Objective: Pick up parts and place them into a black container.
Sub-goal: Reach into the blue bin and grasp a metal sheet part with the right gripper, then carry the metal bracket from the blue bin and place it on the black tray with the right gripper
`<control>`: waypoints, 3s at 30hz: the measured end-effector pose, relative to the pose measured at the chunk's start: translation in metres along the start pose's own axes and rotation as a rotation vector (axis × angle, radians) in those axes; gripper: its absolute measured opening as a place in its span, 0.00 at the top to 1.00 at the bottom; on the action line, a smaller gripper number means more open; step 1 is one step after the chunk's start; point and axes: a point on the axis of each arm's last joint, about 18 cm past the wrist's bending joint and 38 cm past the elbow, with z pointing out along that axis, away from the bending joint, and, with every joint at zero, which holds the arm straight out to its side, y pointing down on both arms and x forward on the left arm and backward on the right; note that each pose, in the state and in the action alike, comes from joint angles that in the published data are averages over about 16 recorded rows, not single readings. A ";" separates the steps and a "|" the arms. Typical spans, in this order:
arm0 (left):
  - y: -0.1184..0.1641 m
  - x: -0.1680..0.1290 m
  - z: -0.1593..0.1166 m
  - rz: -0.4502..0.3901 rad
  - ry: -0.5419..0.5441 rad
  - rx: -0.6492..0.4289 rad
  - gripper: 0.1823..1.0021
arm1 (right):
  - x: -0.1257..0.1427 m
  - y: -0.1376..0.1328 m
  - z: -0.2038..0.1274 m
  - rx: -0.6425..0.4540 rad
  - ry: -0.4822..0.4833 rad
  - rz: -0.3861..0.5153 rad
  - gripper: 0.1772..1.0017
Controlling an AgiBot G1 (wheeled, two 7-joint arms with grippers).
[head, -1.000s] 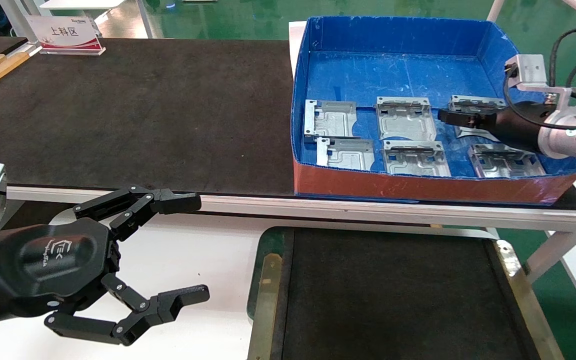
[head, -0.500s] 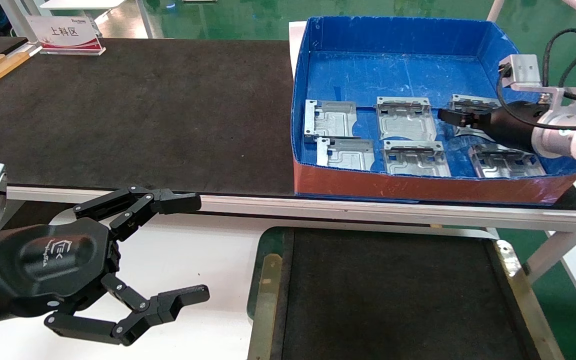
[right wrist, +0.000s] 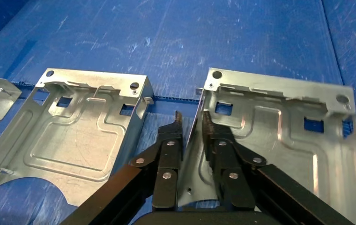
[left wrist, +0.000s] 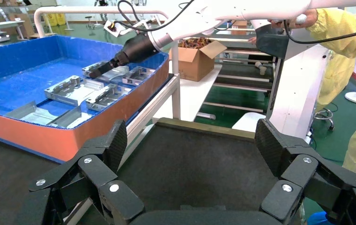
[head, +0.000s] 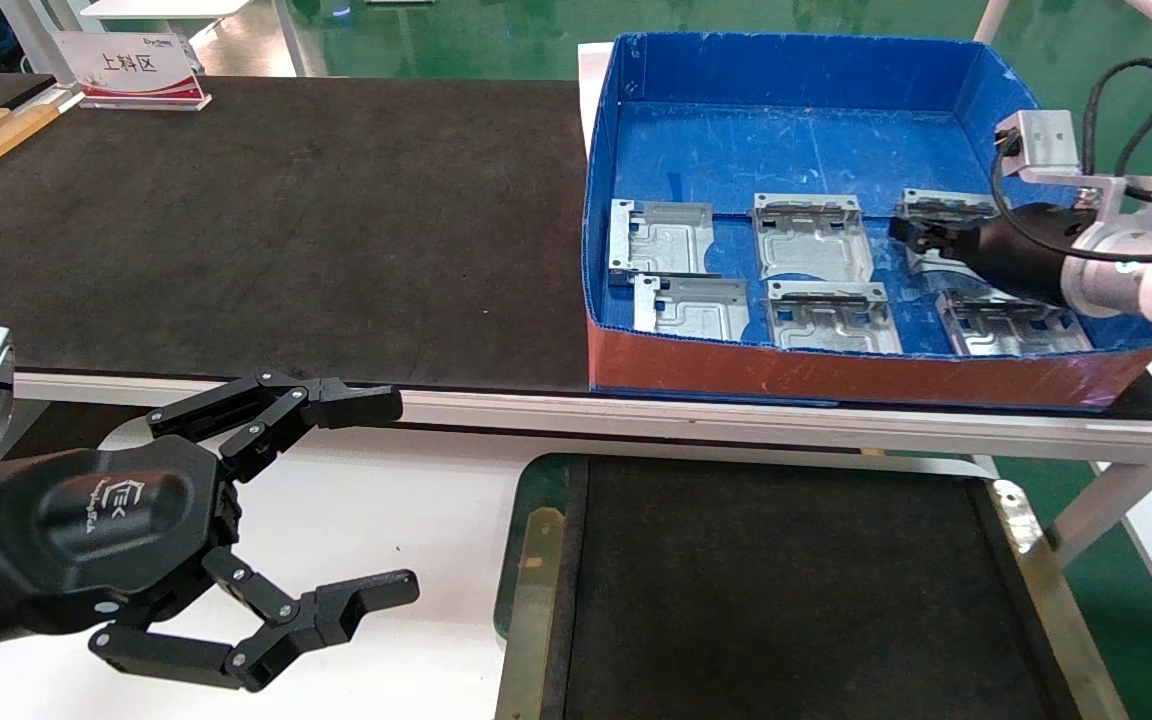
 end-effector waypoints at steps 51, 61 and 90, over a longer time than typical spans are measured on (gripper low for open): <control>0.000 0.000 0.000 0.000 0.000 0.000 0.00 | -0.119 -0.043 -0.129 0.098 -0.906 -0.580 0.98; 0.000 0.000 0.000 0.000 0.000 0.000 0.00 | -0.160 0.011 -0.158 0.028 -1.112 -0.631 0.98; 0.000 0.000 0.000 0.000 0.000 0.000 0.00 | -0.146 0.173 -0.121 -0.260 -1.181 -0.776 0.98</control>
